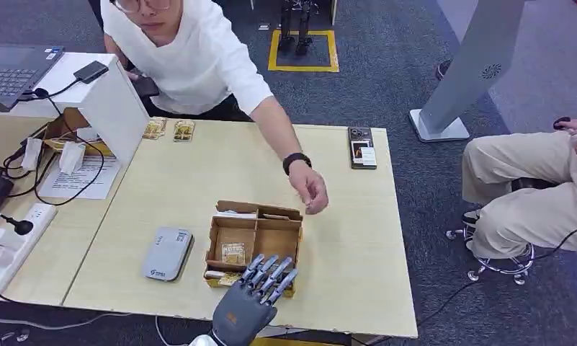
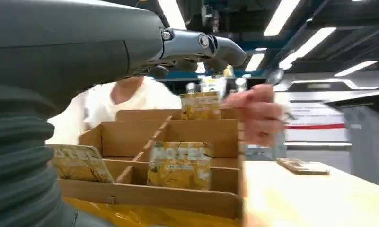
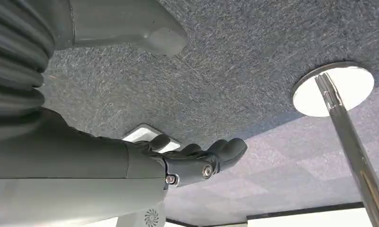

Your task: Pass the card to the sensor for recognition and then transmit it.

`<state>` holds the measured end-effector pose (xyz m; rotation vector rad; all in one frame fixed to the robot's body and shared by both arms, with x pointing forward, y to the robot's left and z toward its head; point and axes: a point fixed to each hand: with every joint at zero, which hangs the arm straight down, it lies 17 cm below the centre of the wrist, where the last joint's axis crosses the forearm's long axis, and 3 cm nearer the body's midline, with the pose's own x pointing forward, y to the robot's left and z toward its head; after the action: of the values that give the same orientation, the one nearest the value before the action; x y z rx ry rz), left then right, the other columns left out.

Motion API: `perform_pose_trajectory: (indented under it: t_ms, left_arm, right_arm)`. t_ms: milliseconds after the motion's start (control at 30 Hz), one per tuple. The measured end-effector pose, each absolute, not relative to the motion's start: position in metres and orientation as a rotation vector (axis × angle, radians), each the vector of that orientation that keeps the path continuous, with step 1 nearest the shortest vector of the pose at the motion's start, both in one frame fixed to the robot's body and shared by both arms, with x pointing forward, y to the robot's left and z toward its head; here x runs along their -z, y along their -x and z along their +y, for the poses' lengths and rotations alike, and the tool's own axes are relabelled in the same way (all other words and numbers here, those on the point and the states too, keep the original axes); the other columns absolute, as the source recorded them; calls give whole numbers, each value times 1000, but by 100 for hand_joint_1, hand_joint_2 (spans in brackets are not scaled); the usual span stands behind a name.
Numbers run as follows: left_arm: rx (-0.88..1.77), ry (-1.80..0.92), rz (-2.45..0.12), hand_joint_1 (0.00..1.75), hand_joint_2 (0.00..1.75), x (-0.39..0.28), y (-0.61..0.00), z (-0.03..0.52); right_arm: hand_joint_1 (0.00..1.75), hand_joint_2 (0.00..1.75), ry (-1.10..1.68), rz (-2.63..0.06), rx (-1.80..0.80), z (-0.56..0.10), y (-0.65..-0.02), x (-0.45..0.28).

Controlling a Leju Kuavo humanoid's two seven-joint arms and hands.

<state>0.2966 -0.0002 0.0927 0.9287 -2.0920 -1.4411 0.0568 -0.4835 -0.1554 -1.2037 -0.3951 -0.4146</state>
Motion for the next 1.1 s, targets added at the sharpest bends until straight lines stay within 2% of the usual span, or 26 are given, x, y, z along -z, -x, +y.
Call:
perform_pose_trajectory:
  t_ms: [233,1100]
  left_arm:
    - [1306,-1141,-1888,0,175,-99,-345,41]
    - [1391,-1213,-1869,0,175,-89,-345,38]
  right_arm:
    - [0,175,1203,-396,412,-483,-58,155]
    - [0,175,1198,-381,417,-482,-55,157]
